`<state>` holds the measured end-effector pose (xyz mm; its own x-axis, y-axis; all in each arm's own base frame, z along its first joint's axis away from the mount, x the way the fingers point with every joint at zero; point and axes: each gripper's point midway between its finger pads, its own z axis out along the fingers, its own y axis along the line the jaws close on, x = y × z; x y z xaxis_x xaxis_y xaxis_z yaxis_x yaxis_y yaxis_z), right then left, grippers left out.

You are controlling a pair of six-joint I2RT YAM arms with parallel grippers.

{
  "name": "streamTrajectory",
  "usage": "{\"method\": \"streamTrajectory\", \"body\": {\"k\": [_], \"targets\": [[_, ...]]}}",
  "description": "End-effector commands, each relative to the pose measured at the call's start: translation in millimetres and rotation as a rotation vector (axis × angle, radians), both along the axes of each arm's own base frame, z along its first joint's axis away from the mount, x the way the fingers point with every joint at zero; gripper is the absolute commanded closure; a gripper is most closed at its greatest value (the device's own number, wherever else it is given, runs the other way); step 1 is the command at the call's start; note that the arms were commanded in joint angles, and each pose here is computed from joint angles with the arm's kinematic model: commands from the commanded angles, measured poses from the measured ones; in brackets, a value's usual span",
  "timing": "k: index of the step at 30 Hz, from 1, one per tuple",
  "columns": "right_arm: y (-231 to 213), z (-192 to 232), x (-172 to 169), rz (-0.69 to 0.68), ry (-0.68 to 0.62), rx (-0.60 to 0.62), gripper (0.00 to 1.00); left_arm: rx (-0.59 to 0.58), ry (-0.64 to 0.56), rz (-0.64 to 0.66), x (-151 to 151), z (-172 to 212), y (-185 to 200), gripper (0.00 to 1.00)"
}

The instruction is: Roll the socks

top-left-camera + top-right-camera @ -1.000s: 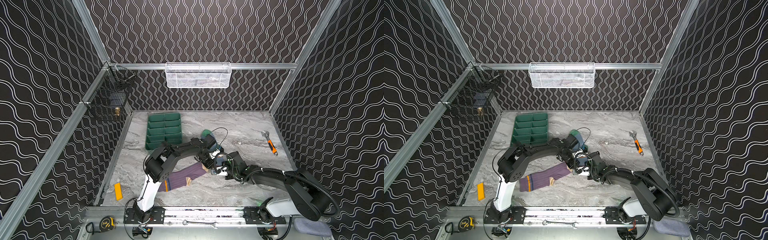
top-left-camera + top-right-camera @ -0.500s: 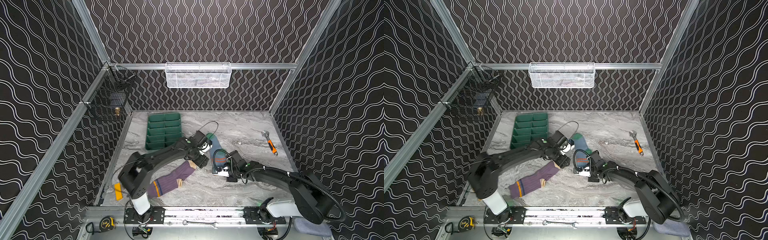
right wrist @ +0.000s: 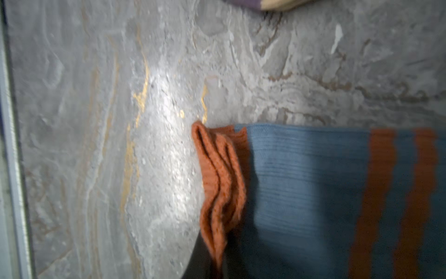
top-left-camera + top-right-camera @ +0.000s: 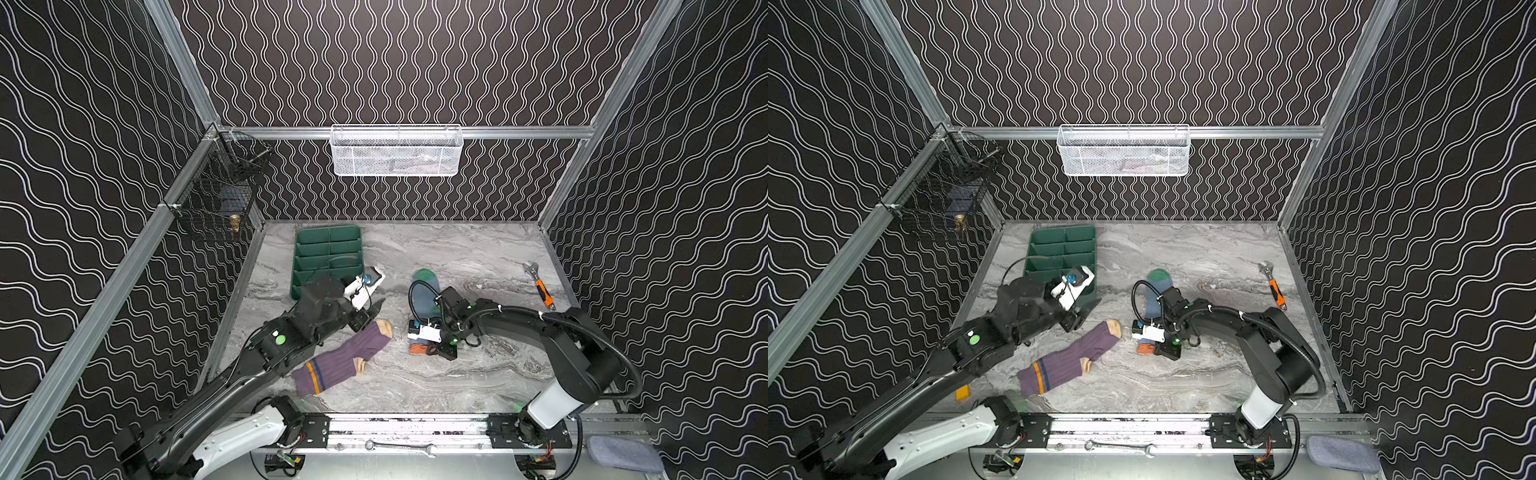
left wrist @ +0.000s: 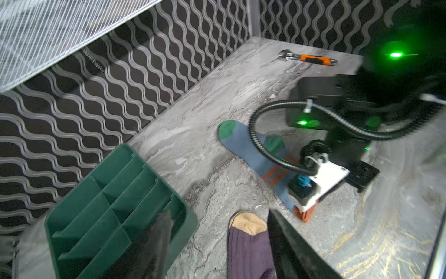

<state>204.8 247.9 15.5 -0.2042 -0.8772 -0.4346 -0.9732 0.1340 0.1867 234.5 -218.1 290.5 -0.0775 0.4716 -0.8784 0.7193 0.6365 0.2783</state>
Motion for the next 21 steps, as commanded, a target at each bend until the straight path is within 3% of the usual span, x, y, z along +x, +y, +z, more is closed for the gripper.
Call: {"method": "streamTrajectory", "body": {"k": [1, 5, 9, 13, 21], "targets": [[-5.4, -11.6, -15.4, -0.035, 0.135, -0.061, 1.00, 0.033, -0.144, -0.292, -30.8, 4.5, -25.1, 0.34], [-14.3, -28.3, -11.4, -0.087, 0.211, -0.134, 1.00, 0.116, -0.193, -0.402, -41.7, -20.0, -35.9, 0.33], [-20.5, -44.7, -11.1, -0.136, 0.303, -0.159, 1.00, 0.323, -0.254, -0.447, -48.8, -66.1, -54.8, 0.32], [-23.6, -48.5, -0.7, -0.160, 0.306, -0.174, 1.00, 0.502, -0.266, -0.499, -56.7, -119.6, -67.9, 0.31], [-37.4, -56.6, 13.7, -0.203, 0.242, -0.190, 1.00, 0.599, -0.232, -0.457, -44.8, -169.7, -75.9, 0.30]]}}
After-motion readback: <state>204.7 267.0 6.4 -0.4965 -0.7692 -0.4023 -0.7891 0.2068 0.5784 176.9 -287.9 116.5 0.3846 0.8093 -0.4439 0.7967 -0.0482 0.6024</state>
